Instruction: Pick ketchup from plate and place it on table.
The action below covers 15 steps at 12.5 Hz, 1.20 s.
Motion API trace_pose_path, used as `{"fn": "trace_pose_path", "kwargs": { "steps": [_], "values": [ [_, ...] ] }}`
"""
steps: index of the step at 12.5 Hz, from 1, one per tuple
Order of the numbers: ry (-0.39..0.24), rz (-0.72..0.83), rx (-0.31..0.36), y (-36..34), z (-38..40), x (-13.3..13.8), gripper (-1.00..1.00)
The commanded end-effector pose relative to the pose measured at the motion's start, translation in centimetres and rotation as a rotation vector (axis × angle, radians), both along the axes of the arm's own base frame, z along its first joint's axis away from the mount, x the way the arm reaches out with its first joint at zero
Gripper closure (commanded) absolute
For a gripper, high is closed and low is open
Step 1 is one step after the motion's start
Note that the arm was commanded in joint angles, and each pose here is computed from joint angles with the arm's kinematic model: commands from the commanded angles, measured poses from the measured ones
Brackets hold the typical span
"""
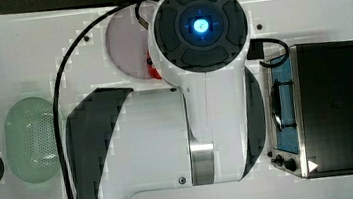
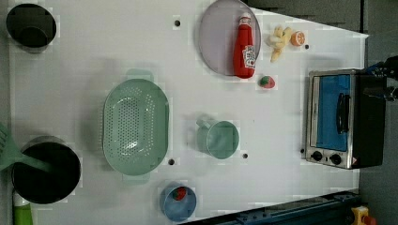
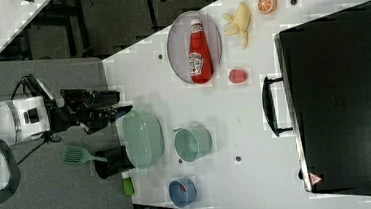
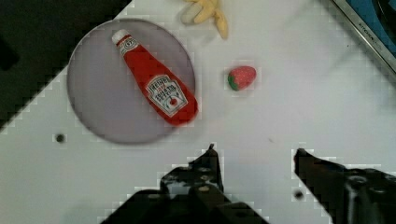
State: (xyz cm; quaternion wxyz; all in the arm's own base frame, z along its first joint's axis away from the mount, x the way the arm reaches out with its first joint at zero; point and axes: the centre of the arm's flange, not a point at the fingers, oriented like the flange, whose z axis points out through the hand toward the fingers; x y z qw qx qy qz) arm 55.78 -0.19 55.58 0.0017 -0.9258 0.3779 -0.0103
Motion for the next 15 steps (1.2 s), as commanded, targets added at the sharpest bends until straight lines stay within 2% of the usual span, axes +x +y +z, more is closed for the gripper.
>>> {"fn": "trace_pose_path", "kwargs": {
  "steps": [1, 3, 7, 12, 15],
  "values": [
    [0.059, -0.068, 0.013, -1.0, 4.1, -6.4, -0.60],
    [0.059, -0.068, 0.013, -1.0, 4.0, -6.4, -1.00],
    [0.062, 0.006, 0.014, -0.4, 3.2, -5.7, -1.00],
    [0.080, 0.227, 0.026, 0.0, -1.4, -2.4, -1.00],
    [0.112, 0.328, 0.040, 0.7, -5.3, -0.3, -1.00]
  ]
}}
